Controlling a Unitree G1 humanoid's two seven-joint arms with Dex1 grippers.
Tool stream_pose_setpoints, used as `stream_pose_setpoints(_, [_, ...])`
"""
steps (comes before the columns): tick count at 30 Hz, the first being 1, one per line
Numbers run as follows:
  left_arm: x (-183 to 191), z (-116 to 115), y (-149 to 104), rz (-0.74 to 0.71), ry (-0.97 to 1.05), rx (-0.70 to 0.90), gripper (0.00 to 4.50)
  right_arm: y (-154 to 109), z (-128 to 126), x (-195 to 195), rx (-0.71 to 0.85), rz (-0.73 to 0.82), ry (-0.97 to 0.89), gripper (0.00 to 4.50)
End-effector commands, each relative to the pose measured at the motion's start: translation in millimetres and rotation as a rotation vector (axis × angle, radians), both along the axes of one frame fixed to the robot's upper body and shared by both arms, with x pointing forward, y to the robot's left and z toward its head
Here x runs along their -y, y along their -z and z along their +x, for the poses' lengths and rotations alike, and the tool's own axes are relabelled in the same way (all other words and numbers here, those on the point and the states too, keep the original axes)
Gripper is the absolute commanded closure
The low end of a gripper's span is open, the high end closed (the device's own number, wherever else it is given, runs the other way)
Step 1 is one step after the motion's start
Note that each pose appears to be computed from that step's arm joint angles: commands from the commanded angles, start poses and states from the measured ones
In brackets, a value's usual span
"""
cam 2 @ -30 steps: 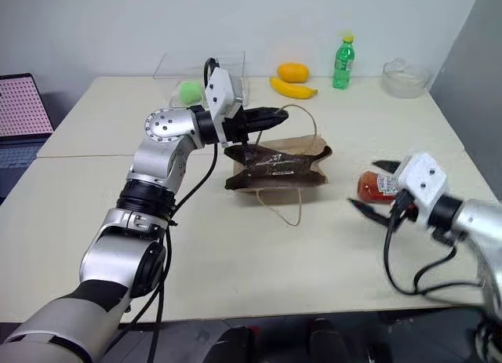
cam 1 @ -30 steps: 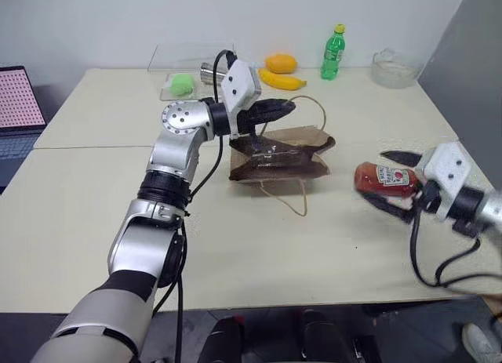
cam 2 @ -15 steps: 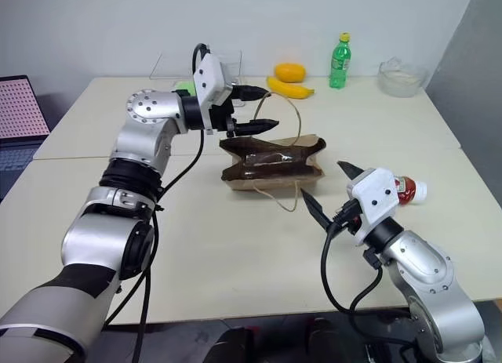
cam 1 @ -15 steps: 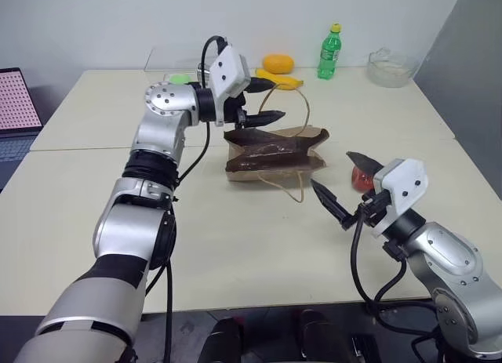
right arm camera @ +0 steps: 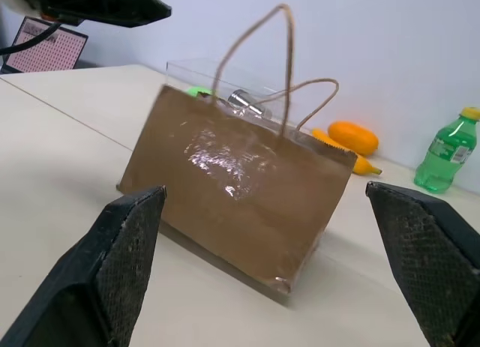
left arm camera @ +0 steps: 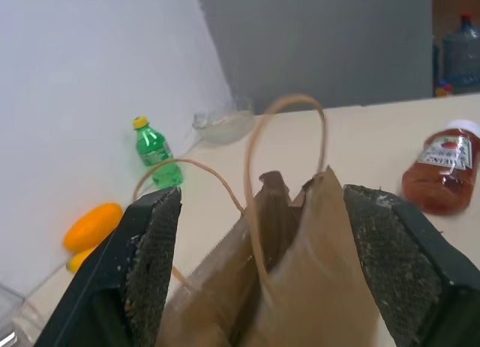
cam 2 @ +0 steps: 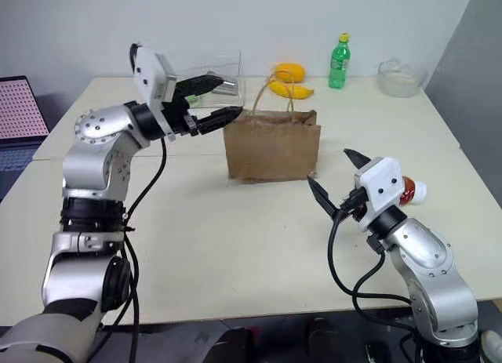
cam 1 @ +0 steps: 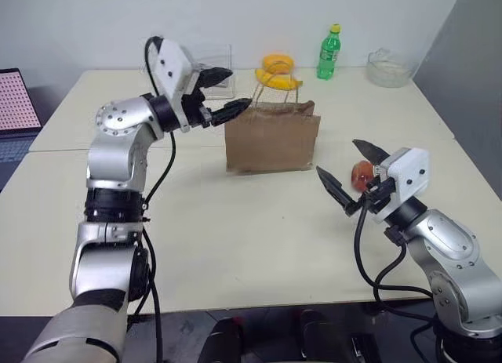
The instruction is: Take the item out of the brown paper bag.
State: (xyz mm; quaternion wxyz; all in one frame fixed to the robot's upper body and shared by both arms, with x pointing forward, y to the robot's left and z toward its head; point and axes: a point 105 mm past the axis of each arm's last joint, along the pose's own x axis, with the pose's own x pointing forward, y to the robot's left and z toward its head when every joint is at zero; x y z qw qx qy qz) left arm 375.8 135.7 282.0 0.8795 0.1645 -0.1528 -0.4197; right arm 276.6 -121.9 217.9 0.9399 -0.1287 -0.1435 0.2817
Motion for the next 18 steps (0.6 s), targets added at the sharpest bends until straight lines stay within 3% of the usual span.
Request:
stream_pose_setpoints(1, [-6, -27, 14, -0.056, -0.056, -0.015, 0.89, -12, -14, -8, 0.098, 0.035, -0.042, 0.00])
stream_pose_setpoints(8, [-28, -43, 72, -0.152, -0.425, -0.041, 0.89, 7, -12, 5, 0.081, 0.110, 0.053, 0.00])
stream_pose_setpoints(11, [-23, -52, 95, -0.172, -0.480, -0.064, 0.89, 22, -8, 16, 0.066, 0.137, 0.112, 0.00])
stream_pose_setpoints(18, [-12, -54, 107, -0.234, -0.505, -0.018, 0.89, 30, -6, 17, 0.059, 0.209, 0.120, 0.00])
